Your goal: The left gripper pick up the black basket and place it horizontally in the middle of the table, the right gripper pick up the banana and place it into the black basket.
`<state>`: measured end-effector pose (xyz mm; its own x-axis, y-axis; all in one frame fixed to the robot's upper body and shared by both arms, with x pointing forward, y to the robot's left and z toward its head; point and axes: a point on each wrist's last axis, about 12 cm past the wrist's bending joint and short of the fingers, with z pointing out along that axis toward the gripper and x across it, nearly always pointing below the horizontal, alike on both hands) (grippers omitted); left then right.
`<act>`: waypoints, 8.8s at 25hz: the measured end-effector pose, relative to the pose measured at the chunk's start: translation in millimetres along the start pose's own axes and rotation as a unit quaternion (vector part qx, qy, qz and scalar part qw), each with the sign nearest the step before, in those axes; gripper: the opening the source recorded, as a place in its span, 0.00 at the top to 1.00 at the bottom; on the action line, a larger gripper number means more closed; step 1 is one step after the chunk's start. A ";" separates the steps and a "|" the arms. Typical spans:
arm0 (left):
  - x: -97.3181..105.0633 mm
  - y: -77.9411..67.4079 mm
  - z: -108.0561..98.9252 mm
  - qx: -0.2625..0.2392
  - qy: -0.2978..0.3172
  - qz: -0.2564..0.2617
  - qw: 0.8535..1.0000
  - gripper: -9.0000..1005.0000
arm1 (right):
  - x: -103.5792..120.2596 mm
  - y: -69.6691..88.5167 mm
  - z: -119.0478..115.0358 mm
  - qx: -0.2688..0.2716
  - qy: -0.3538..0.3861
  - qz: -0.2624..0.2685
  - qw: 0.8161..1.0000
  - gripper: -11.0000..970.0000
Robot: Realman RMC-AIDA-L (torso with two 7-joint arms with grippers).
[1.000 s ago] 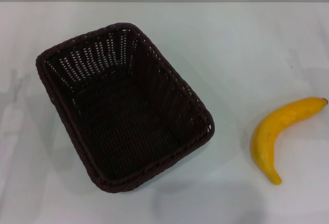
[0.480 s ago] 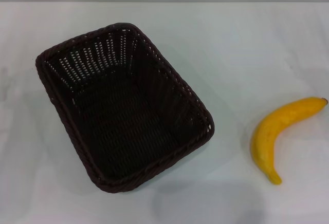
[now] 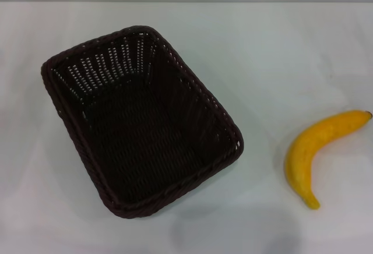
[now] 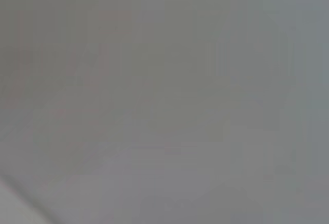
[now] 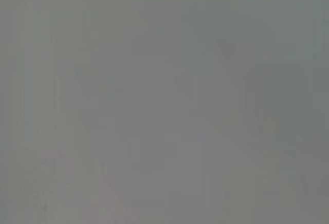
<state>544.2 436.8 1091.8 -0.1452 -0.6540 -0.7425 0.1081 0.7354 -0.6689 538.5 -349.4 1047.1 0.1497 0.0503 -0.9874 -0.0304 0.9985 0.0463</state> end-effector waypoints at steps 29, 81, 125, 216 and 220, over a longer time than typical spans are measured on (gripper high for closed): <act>-1.2 -195.7 163.0 0.147 0.509 0.428 0.732 0.14 | -0.3 16.9 8.1 -0.028 -0.003 0.035 0.999 0.13; 2.1 -160.9 132.4 0.130 0.532 0.220 0.807 0.78 | -2.0 10.9 5.6 -0.019 -0.010 0.034 0.999 0.13; 79.8 -110.6 107.3 0.027 0.378 -0.139 0.915 0.71 | -13.5 -70.3 -18.6 0.141 -0.004 -0.007 0.990 0.13; 68.0 -3.4 7.7 -0.140 -0.132 0.146 0.970 0.20 | -116.6 205.0 17.6 -0.057 0.690 0.030 0.721 0.20; 67.8 -4.0 9.0 -0.140 -0.132 0.146 0.971 0.20 | -112.1 204.0 20.0 -0.052 0.692 0.029 0.720 0.21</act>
<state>542.8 388.0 1043.8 0.1120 -0.4068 -0.9066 -0.1690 0.8913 -0.4208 535.2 -150.9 1170.2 -0.9800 -0.0511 -0.1925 -0.0812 0.9850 0.1520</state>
